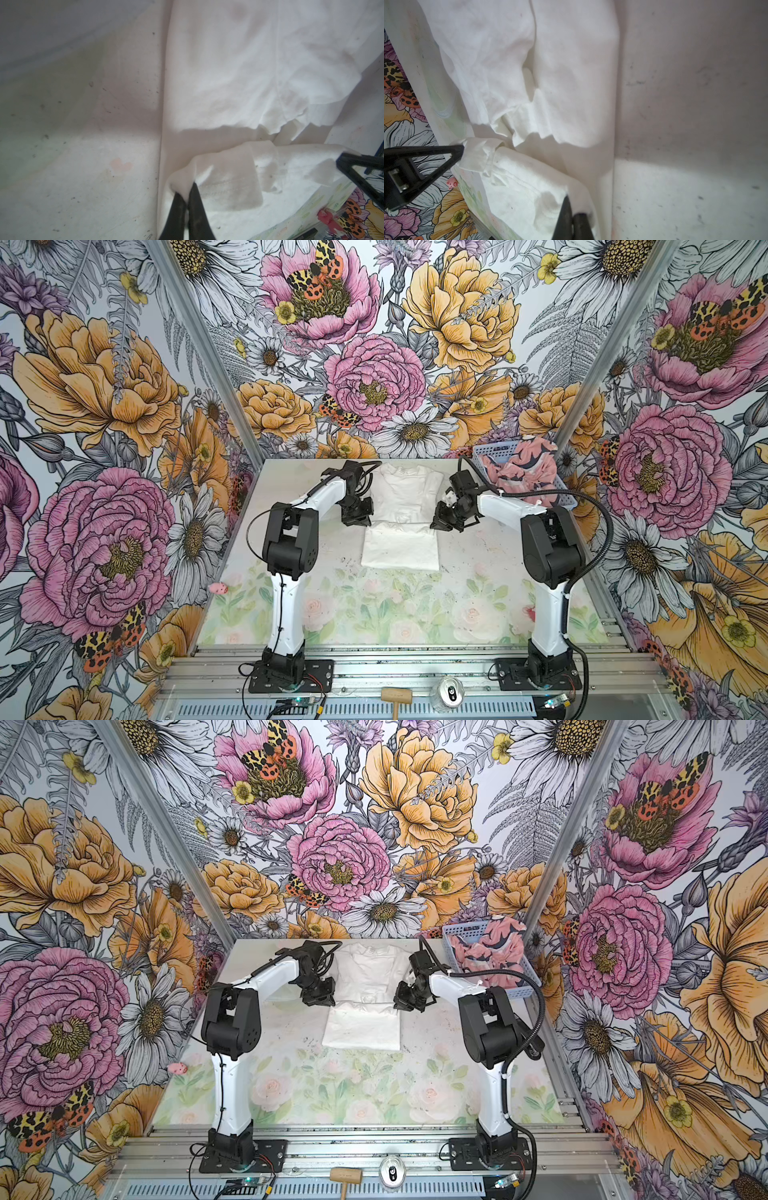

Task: Fold and stack the mixed laundry pile
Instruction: 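Lift the near hem with both grippers and fold it away from the robot, then release the folded hem and lower both grippers to the new near edge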

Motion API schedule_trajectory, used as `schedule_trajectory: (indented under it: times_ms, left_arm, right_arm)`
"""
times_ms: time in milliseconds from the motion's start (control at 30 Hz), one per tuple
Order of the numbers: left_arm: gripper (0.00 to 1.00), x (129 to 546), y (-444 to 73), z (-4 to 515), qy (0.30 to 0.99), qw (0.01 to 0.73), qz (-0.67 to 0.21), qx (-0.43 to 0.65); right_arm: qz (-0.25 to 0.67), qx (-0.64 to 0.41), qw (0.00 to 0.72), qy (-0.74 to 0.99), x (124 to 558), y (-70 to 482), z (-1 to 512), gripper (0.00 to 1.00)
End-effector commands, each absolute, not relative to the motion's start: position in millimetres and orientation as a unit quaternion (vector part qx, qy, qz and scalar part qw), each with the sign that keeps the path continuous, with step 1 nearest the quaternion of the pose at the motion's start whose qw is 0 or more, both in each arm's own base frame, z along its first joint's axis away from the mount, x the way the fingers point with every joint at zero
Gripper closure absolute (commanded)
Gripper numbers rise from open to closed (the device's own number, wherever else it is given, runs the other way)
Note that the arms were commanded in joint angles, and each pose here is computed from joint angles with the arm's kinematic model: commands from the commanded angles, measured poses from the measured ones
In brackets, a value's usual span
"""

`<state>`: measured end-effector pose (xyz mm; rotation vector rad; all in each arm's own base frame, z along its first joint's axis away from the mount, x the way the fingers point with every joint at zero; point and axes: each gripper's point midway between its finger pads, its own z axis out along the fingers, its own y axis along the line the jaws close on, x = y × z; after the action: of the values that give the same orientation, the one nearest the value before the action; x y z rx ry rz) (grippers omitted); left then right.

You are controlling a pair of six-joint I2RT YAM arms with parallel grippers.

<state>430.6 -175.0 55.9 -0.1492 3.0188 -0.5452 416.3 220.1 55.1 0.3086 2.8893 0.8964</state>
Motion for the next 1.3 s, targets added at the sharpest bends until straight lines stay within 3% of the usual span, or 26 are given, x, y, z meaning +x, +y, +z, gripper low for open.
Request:
schedule_trajectory:
  times_ms: [0, 100, 233, 400, 633, 1000, 1267]
  left_arm:
    - [1.00, 444.3, -164.3, 56.4, 0.984, 0.055, -0.163, -0.049]
    - [0.70, 446.5, -156.7, 64.2, 0.984, 0.067, -0.155, -0.060]
    - [0.57, 447.1, -149.6, 95.0, 0.981, 0.103, -0.147, -0.070]
    - [0.54, 421.6, -154.0, 106.2, 0.982, 0.100, -0.151, -0.063]
    - [0.55, 382.2, -179.2, 79.4, 0.985, 0.052, -0.162, -0.035]
    - [0.55, 404.8, -203.6, 53.6, 0.985, 0.042, -0.167, -0.003]
    - [0.55, 446.7, -198.5, 54.4, 0.982, 0.072, -0.173, -0.005]
  right_arm:
    - [0.292, 0.096, 0.073, 0.949, 433.2, 215.6, 56.2, 0.94]
    - [0.292, 0.089, 0.092, 0.948, 436.2, 213.6, 71.4, 0.73]
    - [0.281, 0.087, 0.120, 0.948, 427.7, 205.6, 93.8, 0.61]
    - [0.291, 0.078, 0.107, 0.948, 389.8, 220.6, 104.8, 0.60]
    - [0.321, 0.067, 0.078, 0.942, 356.9, 264.3, 89.0, 0.60]
    - [0.306, 0.076, 0.080, 0.946, 388.7, 268.7, 55.0, 0.60]
    - [0.302, 0.080, 0.126, 0.942, 431.3, 260.0, 67.4, 0.59]
